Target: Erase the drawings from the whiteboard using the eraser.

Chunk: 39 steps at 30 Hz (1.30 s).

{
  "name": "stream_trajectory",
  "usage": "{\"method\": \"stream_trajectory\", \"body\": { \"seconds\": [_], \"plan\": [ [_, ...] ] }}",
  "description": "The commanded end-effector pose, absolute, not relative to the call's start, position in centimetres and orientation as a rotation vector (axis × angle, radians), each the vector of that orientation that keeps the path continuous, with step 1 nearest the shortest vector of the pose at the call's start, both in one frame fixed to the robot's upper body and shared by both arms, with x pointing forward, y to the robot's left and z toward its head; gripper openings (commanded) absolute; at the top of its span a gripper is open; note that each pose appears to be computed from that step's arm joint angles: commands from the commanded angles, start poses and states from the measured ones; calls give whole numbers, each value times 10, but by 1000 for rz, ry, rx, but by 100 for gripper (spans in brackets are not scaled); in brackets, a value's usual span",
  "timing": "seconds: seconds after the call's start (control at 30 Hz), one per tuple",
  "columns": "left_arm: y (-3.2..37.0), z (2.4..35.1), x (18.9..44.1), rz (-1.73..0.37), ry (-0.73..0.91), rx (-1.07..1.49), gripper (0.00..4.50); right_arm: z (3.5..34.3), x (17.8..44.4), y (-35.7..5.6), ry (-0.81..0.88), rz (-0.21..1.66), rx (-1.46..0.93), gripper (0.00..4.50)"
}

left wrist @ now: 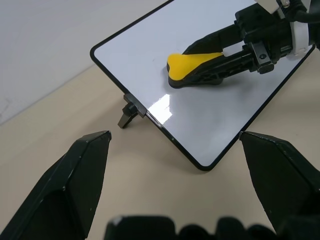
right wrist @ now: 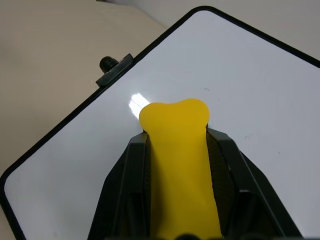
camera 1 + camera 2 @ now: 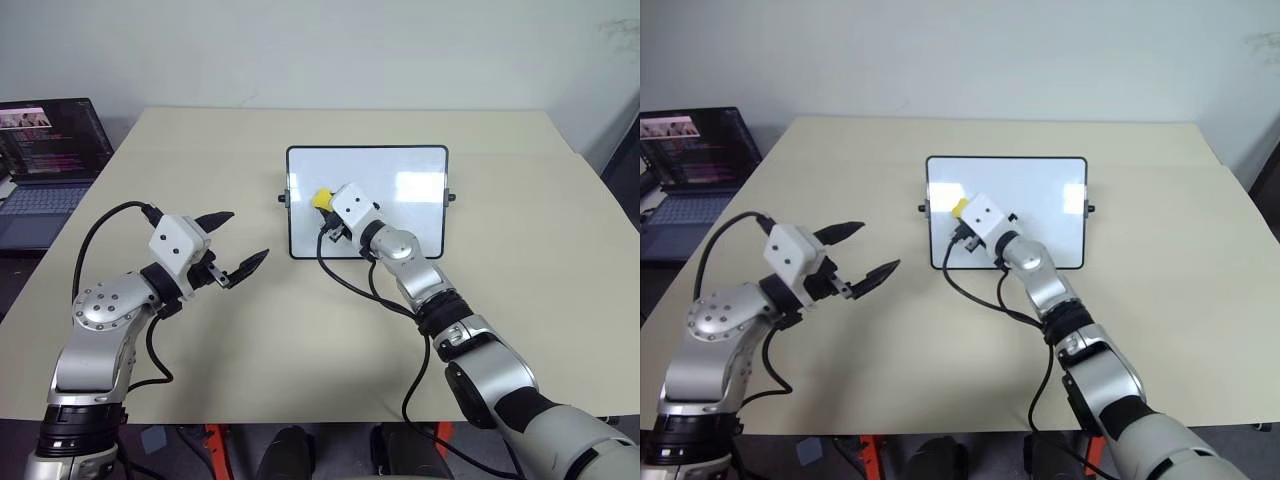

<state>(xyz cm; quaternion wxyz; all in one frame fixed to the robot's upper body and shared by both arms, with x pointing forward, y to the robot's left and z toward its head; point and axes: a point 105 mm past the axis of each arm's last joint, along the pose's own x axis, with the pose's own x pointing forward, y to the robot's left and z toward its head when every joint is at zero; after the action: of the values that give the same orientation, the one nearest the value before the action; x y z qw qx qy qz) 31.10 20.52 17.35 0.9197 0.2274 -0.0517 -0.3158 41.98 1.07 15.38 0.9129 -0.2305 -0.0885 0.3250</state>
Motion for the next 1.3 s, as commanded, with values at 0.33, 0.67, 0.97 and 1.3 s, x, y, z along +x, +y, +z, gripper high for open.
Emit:
{"method": "stream_trajectory", "body": {
  "seconds": [0.33,0.67,0.97,1.3],
  "plan": [
    [197,192,308,-671,-178,500,450,181,386,-9,-219,677,-358,123],
    [184,192,308,-713,-187,471,450,188,371,-59,-123,606,-348,123],
    [179,191,310,-728,-184,456,450,184,371,-85,-57,542,-358,123],
    [171,187,309,-773,-162,437,450,180,371,-108,-17,469,-367,123]
  ]
}}
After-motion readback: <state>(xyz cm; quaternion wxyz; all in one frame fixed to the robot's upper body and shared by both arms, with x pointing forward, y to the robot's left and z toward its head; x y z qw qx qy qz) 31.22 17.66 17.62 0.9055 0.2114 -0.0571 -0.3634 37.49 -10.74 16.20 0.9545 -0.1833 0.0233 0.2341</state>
